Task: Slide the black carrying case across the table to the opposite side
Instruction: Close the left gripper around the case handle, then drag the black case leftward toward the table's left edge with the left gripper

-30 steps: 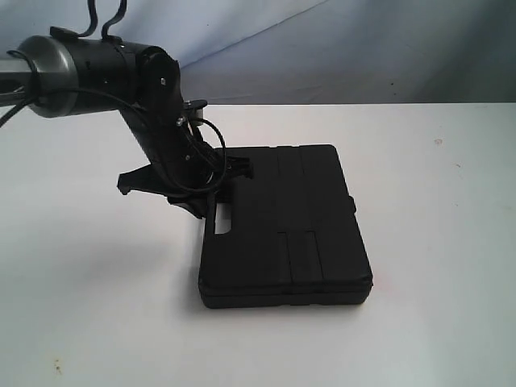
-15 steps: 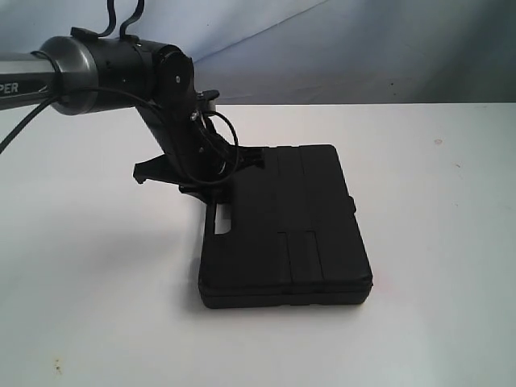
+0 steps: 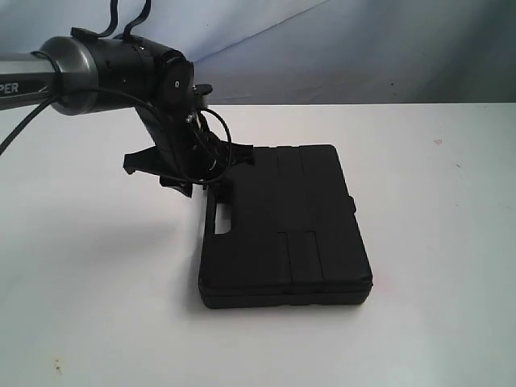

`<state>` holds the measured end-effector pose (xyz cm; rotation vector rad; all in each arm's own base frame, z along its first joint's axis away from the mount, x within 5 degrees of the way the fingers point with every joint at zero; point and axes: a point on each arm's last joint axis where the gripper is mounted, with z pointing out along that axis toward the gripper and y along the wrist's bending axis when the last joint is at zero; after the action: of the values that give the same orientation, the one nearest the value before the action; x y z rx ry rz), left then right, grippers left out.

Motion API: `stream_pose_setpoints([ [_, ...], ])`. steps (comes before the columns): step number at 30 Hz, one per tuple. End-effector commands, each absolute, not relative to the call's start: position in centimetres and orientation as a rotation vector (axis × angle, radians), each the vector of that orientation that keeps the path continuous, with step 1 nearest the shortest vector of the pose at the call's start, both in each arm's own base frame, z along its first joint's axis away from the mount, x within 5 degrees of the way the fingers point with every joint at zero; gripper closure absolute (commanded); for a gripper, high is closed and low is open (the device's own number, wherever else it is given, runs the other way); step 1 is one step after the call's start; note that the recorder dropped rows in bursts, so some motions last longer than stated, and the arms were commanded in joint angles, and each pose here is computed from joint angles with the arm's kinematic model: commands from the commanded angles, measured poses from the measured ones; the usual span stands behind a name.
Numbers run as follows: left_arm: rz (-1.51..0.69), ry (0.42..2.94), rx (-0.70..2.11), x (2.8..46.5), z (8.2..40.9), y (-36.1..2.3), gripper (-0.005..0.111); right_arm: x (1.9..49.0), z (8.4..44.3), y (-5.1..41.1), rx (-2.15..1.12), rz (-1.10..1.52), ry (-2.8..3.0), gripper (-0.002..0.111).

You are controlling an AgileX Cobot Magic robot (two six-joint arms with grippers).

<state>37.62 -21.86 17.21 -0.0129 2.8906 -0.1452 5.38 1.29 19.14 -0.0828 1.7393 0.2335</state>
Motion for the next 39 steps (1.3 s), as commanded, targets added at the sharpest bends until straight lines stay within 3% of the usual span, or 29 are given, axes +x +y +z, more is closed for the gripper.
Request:
stream_pose_setpoints([
  [1, -0.119, 2.928, -0.037, 37.6, 15.9, -22.1, 0.067, 5.4, 19.0, 1.3, -0.074, 0.238, 1.739, 0.108],
  [8, -0.139, 2.998, -0.049, 37.6, 13.0, -22.6, 0.067, 5.4, 19.0, 1.3, -0.074, 0.238, 1.739, 0.108],
  [13, -0.132, 2.996, -0.040, 37.7, 12.8, -22.6, 0.069, 5.4, 19.0, 1.3, -0.074, 0.238, 1.739, 0.108],
  [21, -0.130, 2.994, 0.002, 37.7, 12.8, -22.6, 0.107, 5.4, 19.0, 1.3, -0.074, 0.238, 1.739, 0.108],
  [28, -0.028, 2.979, 0.104, 37.8, 12.8, -22.0, 0.107, 5.4, 19.0, 1.3, -0.074, 0.238, 1.739, 0.108],
  [39, 0.190, 3.025, 0.191, 38.9, 12.4, -17.5, 0.107, 5.4, 19.0, 1.3, -0.074, 0.238, 1.739, 0.108],
])
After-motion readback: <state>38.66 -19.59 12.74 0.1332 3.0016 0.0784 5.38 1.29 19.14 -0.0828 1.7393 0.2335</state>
